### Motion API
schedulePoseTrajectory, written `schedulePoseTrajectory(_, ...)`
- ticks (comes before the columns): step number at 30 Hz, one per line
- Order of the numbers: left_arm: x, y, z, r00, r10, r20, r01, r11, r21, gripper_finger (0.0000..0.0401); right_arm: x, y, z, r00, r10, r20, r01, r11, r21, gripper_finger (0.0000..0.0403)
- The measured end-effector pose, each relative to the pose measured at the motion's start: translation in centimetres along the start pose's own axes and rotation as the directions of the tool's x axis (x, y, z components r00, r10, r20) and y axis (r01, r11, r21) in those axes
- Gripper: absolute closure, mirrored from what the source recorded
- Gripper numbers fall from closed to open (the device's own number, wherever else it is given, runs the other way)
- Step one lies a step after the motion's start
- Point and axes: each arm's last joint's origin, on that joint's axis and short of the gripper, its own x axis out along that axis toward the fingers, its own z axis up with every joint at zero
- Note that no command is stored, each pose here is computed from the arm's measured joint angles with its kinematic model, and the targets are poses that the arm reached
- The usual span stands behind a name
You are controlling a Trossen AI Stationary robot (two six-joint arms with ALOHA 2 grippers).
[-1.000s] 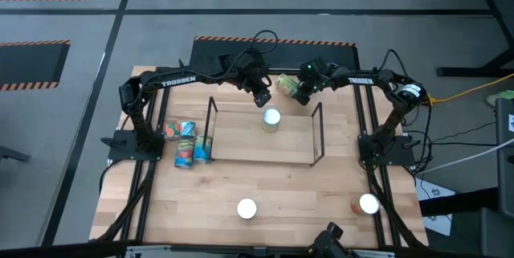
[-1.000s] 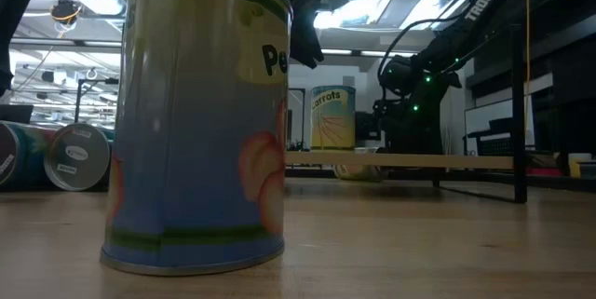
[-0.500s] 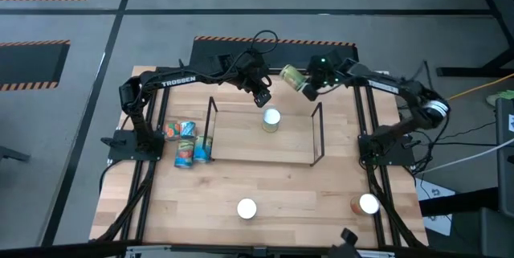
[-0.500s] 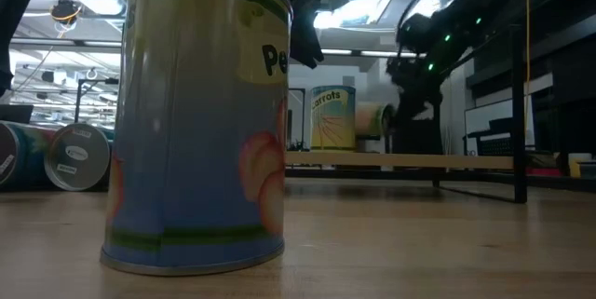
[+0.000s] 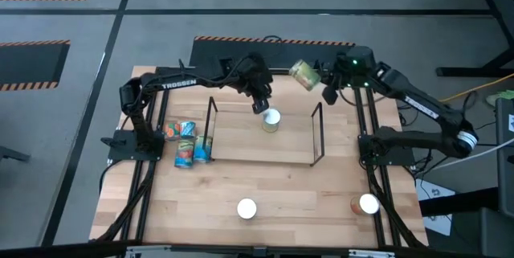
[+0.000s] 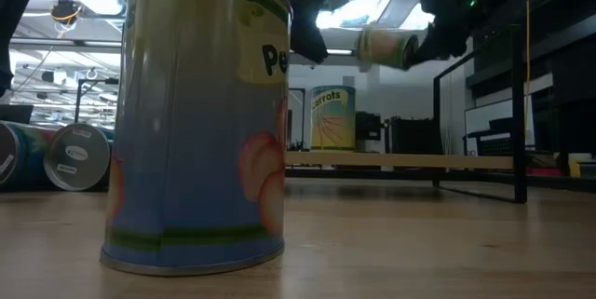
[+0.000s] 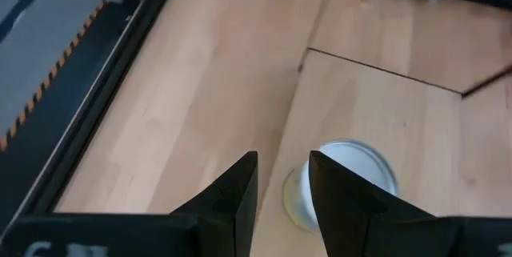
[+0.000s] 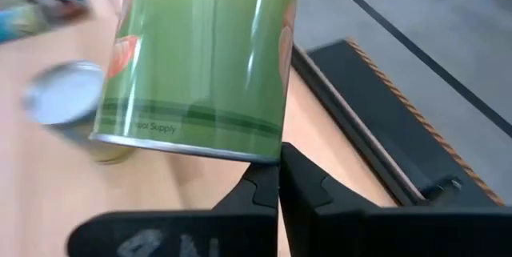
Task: Pick and place cans onto a shelf
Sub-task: Put the canned oranges on the shelf
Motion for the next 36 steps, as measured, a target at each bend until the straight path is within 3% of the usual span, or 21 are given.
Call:
schedulePoseTrajectory(12,0.1,-4.8,0.0,0.996,-0.088,0.015,0.079,0.951,0.299,0.0295,-2.5,3.3,-2.3,0.991,0.118,0.069,-0.113,0.991,-0.073,0.0403)
schedulePoseTrajectory(25,-0.5,-8.1,2.6,0.936,-0.174,0.305,0.058,0.933,0.355,0.0295,-4.0,4.9,-4.4,0.979,0.183,0.089,-0.168,0.974,-0.153,0.0403)
schedulePoseTrajectory(36,-0.9,-8.2,3.4,0.901,-0.184,0.393,0.037,0.935,0.353,0.0295,-4.1,5.2,-4.5,0.975,0.203,0.089,-0.186,0.968,-0.170,0.0403)
